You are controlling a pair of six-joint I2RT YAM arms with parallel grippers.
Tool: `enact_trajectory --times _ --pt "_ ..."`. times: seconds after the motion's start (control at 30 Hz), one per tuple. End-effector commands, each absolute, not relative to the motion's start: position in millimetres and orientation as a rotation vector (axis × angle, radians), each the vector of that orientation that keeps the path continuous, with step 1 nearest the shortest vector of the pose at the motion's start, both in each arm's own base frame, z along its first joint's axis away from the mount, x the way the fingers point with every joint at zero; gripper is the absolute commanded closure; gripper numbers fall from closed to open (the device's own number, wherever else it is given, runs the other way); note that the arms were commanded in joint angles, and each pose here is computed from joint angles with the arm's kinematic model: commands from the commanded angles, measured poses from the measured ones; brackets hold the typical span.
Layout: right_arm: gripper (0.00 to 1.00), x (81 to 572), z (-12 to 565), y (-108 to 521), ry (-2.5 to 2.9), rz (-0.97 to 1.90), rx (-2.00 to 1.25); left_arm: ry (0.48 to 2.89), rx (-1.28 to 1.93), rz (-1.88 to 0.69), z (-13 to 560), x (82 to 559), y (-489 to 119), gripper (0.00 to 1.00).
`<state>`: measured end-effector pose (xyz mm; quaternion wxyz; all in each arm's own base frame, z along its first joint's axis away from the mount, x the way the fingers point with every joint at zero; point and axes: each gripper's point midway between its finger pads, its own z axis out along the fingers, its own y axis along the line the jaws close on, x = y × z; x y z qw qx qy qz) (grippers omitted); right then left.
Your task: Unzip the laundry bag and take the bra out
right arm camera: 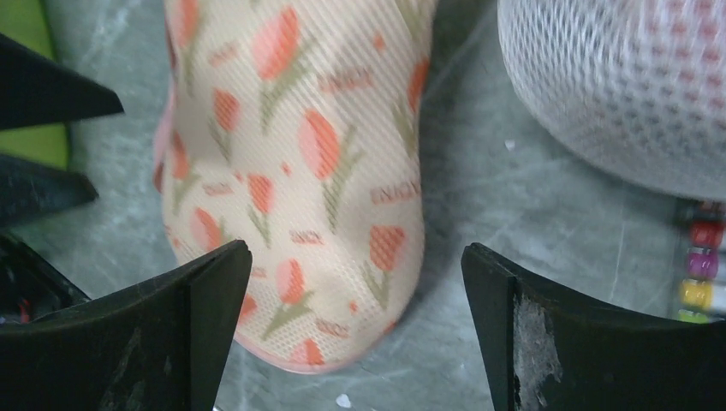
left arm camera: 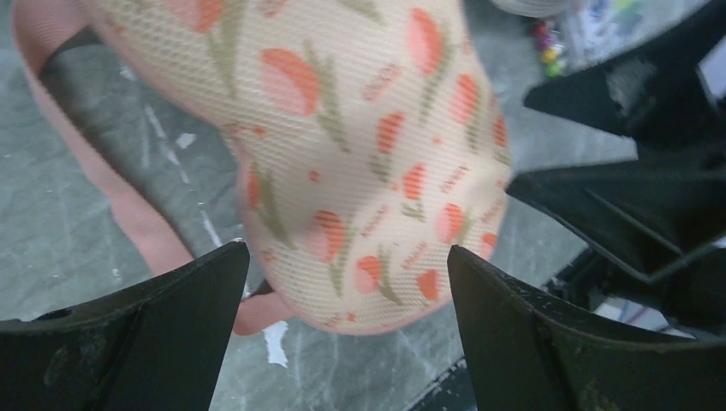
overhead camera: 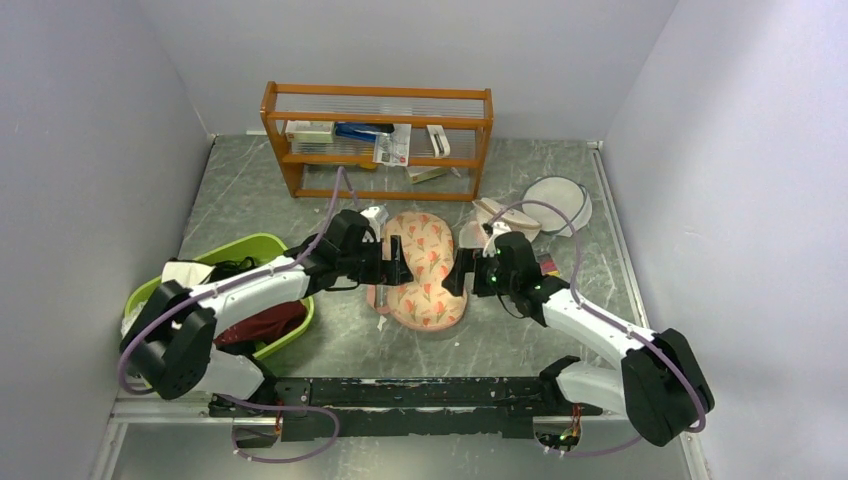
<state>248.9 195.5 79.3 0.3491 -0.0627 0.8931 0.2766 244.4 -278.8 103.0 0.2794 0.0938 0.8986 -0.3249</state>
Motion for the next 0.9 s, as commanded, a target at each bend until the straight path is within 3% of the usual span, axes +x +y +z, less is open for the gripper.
enact_trajectory --times 0.0,0.13,0.43,0.63,0.87 --pt "0.08 234 59 198 2.342 0.774 -0.171 2.410 0.170 -0.764 96 264 -274 0.02" --pt "0.12 223 66 231 2.283 0.981 -0.216 2.390 0.167 -0.695 104 267 -264 0.02" --pt "0.12 190 130 322 2.044 1.331 -0.494 2.349 0.161 -0.537 137 260 -228 0.02" --pt "0.10 227 112 274 2.119 0.986 -0.323 2.383 0.292 -0.616 140 246 -247 0.02" --pt "0.10 250 96 191 2.112 0.787 -0.054 2.379 0.470 -0.360 129 242 -284 0.02"
